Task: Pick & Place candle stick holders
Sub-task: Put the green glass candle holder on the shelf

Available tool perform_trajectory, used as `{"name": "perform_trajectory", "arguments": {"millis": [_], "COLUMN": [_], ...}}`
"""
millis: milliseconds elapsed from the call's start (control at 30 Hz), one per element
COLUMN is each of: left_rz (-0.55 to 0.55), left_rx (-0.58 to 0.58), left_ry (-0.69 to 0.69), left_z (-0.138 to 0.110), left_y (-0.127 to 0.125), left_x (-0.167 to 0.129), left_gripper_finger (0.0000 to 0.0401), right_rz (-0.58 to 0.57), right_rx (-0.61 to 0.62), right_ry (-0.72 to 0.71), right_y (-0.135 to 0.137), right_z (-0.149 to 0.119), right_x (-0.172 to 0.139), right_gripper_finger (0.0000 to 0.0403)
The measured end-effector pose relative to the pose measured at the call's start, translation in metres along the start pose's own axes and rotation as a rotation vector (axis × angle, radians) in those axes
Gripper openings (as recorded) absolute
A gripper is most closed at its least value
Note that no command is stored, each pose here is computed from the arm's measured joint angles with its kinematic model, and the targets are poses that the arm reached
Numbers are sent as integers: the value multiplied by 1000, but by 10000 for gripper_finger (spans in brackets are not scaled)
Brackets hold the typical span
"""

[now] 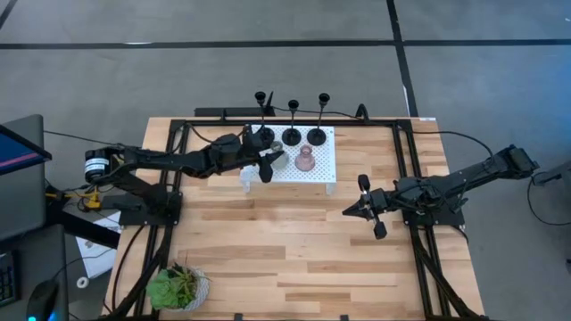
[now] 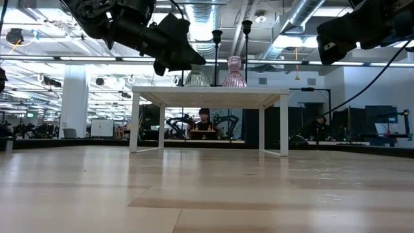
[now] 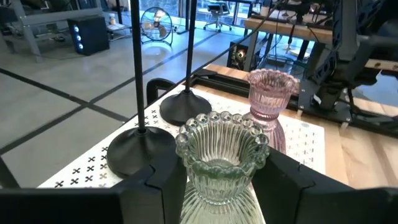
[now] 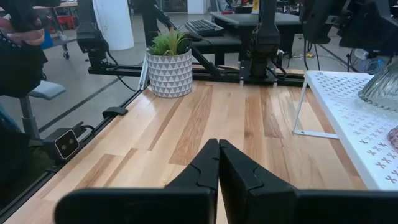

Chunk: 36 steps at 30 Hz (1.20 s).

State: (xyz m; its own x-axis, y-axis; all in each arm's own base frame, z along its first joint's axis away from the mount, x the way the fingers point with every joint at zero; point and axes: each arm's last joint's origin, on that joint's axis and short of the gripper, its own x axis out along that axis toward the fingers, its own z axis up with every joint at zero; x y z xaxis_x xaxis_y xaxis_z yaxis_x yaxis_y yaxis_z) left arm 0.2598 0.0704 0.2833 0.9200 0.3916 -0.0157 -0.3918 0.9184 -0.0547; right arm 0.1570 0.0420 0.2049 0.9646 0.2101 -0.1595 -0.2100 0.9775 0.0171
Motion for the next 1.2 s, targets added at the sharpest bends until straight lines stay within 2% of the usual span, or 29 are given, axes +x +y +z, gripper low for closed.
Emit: {"name": "perform_trajectory", "arguments": {"millis": [567,733,1200], "left_rz": [2,3,-15], "left_rx": [-25,-81,-89], "left_ry": [22,27,17], "left_z": [-8,-8,-6], "left_y": [-1,-1,-1], "left_x": [6,7,4], "left_gripper_finger": [159,159,159], "right_rz": [0,0,1], "right_rx": [-1,-1,-1], "right_ry": [10,10,10], "right_y": [0,0,0], "right_z": [-1,-1,-1], "right_x": [0,0,0], "right_gripper_finger": [0,0,0]}}
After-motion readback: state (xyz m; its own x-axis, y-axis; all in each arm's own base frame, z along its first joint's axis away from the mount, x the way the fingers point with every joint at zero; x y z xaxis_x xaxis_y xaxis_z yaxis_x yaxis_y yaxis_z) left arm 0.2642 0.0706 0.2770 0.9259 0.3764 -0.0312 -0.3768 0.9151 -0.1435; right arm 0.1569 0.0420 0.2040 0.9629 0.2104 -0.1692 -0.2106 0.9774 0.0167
